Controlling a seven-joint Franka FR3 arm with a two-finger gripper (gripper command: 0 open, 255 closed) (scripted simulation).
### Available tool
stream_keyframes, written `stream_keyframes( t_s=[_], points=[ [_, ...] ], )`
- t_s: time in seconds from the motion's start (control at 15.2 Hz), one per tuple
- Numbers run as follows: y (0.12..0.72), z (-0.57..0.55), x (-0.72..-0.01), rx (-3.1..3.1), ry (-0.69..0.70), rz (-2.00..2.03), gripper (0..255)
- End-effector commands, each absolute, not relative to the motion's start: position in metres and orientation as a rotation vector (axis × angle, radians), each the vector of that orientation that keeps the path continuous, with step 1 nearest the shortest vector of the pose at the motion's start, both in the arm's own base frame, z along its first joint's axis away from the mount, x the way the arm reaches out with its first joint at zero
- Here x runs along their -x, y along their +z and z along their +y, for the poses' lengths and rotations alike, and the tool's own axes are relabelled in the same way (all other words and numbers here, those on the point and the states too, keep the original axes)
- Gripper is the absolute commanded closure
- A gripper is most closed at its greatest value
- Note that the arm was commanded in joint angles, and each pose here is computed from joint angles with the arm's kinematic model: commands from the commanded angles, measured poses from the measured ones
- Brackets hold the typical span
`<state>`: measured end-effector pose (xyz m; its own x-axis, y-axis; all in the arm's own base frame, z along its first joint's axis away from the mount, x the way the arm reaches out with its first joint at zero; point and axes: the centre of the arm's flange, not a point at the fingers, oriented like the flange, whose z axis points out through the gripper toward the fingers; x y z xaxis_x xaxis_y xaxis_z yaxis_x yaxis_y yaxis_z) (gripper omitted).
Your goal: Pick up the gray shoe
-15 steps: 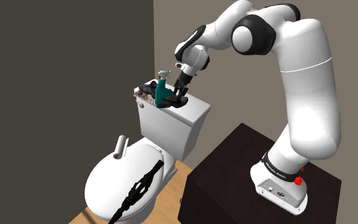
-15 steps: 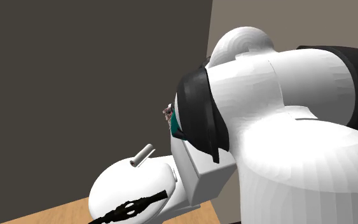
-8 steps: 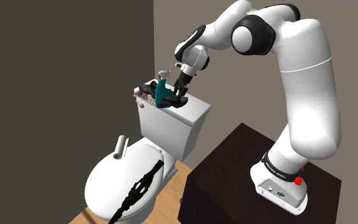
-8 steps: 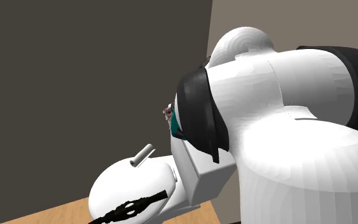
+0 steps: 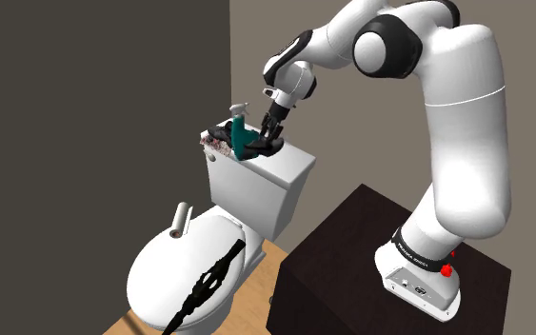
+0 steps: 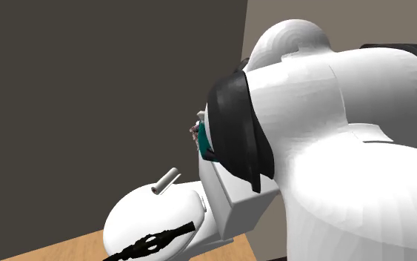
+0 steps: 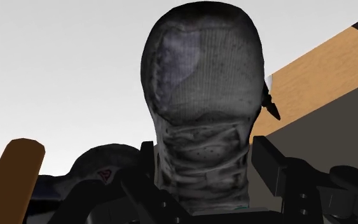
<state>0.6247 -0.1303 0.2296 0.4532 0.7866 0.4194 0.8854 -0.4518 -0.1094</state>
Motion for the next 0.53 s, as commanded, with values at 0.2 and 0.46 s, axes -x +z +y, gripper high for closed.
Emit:
stream_keyframes(
  t_s=[0.2,0.46],
  points=[
    [0.257,-0.131,-0.626,2.395,-0.447,-1.427,255],
    [0.278,-0.131,-0.626,2.395,-0.447,-1.427,255]
  ],
)
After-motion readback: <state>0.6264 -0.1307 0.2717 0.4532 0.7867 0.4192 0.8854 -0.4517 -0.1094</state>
